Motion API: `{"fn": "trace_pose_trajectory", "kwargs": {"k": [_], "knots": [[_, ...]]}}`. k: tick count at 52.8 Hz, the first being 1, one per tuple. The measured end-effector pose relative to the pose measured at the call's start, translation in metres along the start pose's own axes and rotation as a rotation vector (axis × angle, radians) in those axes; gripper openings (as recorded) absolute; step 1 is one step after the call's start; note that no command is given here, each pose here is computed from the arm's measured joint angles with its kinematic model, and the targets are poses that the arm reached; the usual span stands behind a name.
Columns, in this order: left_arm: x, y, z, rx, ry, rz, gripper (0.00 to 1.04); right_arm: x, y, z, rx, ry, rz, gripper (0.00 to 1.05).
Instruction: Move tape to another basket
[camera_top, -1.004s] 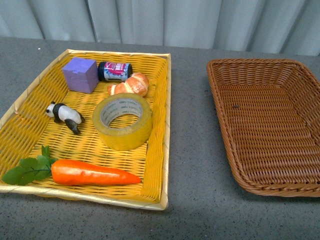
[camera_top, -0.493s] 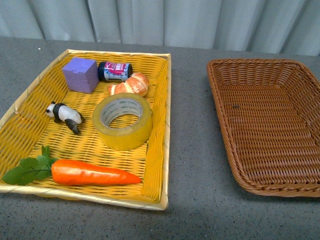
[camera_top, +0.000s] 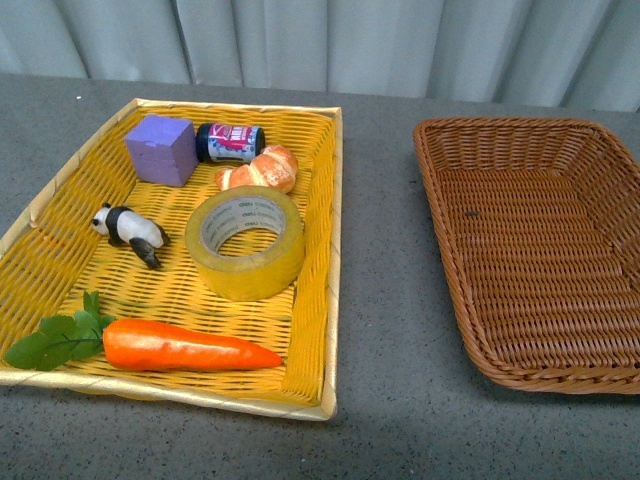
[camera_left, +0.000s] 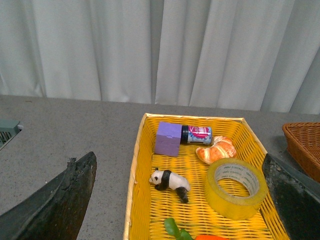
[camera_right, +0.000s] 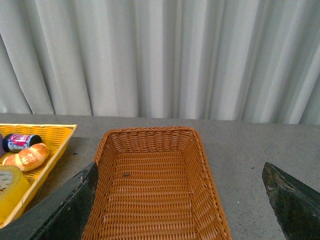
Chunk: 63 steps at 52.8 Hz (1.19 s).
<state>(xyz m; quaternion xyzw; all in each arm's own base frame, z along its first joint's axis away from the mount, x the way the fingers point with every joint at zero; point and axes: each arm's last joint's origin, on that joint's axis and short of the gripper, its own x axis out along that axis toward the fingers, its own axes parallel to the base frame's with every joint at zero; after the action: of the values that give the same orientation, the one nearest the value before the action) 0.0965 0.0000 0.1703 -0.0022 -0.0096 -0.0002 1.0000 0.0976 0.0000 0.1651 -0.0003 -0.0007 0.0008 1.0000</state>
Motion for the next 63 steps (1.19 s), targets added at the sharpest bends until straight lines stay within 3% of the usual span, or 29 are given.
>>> {"fn": "trace_pose_trajectory", "kwargs": {"k": [18, 22, 28, 42, 53, 63], "knots": [[0.000, 0.000, 0.000, 0.000, 0.000, 0.000, 0.98, 0.000, 0.000, 0.000, 0.000, 0.000, 0.000, 0.96], [0.002, 0.000, -0.004, -0.023, 0.125, 0.095, 0.98, 0.000, 0.000, 0.000, 0.000, 0.000, 0.000, 0.96], [0.013, 0.001, -0.010, -0.065, 0.233, 0.081, 0.98, 0.000, 0.000, 0.000, 0.000, 0.000, 0.002, 0.96], [0.080, 0.004, 0.003, -0.170, 0.346, -0.029, 0.98, 0.000, 0.000, 0.000, 0.000, 0.000, 0.000, 0.96], [0.142, -0.008, -0.014, -0.178, 0.503, -0.130, 0.98, 0.000, 0.000, 0.000, 0.000, 0.000, 0.000, 0.96], [0.198, -0.029, -0.036, -0.090, 0.671, -0.260, 0.98, 0.000, 0.000, 0.000, 0.000, 0.000, 0.000, 0.96]]}}
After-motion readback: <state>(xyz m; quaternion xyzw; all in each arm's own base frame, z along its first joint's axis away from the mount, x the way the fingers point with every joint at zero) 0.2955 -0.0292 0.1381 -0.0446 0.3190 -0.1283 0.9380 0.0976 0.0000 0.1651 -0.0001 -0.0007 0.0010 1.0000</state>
